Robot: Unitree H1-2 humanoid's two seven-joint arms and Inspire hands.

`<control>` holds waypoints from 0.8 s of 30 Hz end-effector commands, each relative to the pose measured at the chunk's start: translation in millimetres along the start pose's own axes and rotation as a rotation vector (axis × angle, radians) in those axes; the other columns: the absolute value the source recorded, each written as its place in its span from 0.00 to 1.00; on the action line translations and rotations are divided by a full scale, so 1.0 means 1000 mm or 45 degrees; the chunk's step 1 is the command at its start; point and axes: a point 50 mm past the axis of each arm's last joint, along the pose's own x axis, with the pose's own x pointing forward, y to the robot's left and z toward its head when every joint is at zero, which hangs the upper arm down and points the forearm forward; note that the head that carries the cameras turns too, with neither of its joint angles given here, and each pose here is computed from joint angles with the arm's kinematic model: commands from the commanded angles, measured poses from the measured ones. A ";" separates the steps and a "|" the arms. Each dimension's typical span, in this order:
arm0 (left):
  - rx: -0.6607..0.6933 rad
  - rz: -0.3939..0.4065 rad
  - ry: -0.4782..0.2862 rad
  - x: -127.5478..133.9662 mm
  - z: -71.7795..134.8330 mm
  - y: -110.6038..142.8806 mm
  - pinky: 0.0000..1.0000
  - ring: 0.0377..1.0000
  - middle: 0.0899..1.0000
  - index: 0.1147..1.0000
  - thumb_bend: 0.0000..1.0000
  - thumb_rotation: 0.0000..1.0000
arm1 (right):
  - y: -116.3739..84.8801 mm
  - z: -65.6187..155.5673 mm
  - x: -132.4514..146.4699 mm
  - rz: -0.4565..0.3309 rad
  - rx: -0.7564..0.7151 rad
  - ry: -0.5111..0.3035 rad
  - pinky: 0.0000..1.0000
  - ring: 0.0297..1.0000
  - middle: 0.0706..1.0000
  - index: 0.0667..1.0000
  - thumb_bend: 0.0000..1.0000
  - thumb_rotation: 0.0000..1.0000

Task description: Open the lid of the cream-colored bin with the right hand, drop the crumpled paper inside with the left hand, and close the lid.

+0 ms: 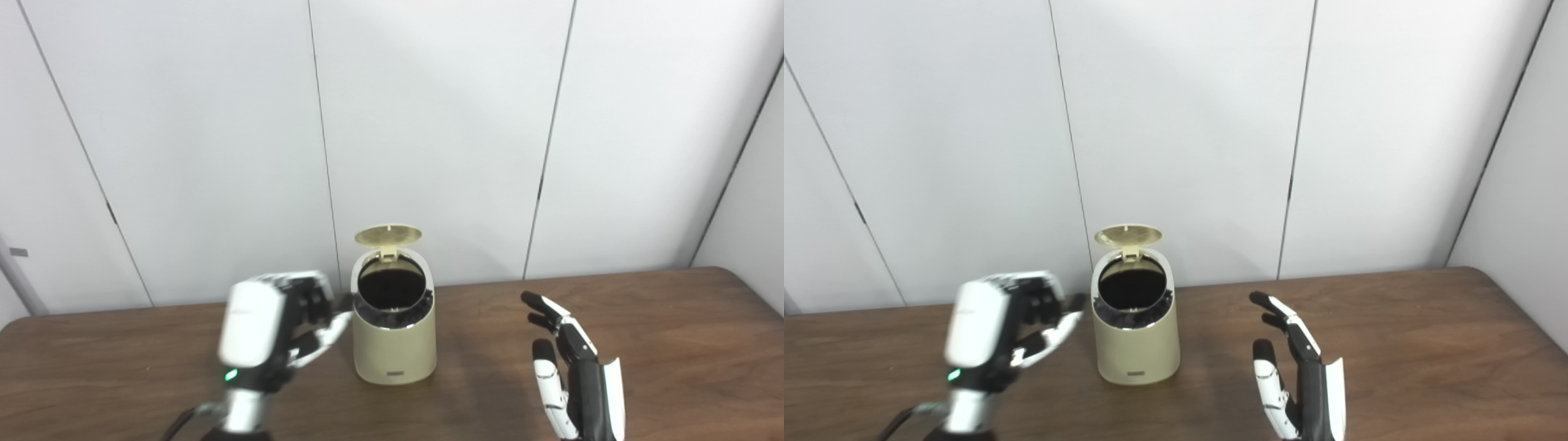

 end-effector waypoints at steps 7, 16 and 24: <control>-0.343 0.153 0.154 -0.037 -0.005 0.043 0.34 0.39 0.42 0.42 0.22 0.44 | -0.005 0.003 0.011 0.007 0.023 -0.086 0.72 0.79 0.77 0.72 0.08 0.82; -0.548 0.309 0.229 -0.061 -0.010 0.060 0.48 0.55 0.55 0.52 0.20 0.36 | -0.016 -0.002 0.013 0.012 0.062 -0.099 0.76 0.81 0.78 0.73 0.08 0.76; -0.575 0.306 0.235 -0.062 -0.007 0.058 0.51 0.59 0.59 0.56 0.22 0.31 | -0.029 0.001 0.030 0.049 0.000 -0.190 0.78 0.82 0.79 0.75 0.14 0.80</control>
